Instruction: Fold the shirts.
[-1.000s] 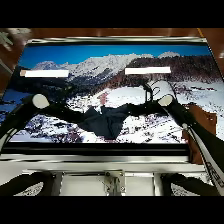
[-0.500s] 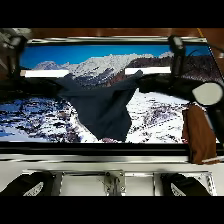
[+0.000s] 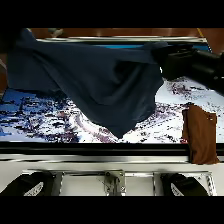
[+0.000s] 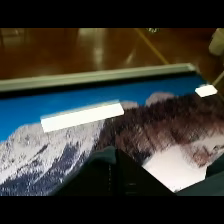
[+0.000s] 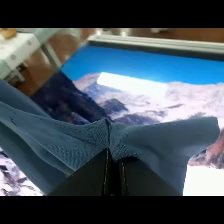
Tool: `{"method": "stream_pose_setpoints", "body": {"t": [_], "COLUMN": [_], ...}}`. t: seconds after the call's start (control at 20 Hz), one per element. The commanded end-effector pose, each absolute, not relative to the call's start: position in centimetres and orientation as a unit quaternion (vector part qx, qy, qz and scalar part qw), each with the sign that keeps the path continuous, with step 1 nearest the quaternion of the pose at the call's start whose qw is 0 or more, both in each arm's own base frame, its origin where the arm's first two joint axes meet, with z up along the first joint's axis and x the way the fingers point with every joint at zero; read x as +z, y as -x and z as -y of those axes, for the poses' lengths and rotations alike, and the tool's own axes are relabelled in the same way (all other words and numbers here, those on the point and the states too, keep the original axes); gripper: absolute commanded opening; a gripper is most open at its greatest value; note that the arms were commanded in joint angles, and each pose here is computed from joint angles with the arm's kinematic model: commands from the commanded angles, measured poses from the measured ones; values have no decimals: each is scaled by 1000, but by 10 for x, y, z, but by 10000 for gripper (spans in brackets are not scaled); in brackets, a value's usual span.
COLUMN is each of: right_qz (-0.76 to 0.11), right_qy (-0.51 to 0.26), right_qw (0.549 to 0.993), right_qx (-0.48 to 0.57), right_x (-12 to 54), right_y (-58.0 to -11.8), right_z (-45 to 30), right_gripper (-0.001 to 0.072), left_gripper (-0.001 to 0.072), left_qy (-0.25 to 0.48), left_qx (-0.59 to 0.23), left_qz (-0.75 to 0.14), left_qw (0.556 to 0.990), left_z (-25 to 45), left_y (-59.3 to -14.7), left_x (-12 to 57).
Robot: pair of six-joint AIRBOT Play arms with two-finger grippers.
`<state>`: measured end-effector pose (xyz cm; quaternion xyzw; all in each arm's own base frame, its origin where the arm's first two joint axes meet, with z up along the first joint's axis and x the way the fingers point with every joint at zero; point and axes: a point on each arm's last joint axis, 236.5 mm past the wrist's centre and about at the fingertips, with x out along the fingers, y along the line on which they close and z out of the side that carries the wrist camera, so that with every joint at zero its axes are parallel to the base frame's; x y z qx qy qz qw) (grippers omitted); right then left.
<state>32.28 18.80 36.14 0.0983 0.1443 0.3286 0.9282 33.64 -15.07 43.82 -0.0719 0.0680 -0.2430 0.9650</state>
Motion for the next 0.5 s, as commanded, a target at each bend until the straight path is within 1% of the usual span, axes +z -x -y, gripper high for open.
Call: {"method": "stream_pose_setpoints", "body": {"t": [0.0,0.1,0.25,0.3,0.35,0.45], "right_qz": [-117,-88,-59,-61,-70,-112], "right_qy": [-107,-96,-92,-92,-89,-75], "right_qw": [921,926,933,934,934,932], "right_qx": [356,353,342,339,340,337], "right_x": [398,422,450,453,452,436], "right_y": [-299,-292,-282,-279,-275,-266], "right_z": [-194,-188,-180,-177,-177,-175], "right_gripper": [69,69,69,69,69,69], "left_gripper": [38,37,37,38,37,37], "left_qy": [87,72,71,67,46,-2], "left_qx": [-253,-254,-256,-258,-260,-260], "left_qz": [8,16,31,25,11,-50], "left_qw": [964,964,964,964,964,964], "left_z": [147,145,140,140,139,135], "left_y": [-317,-309,-291,-284,-278,-262], "left_x": [492,496,506,504,496,464]}}
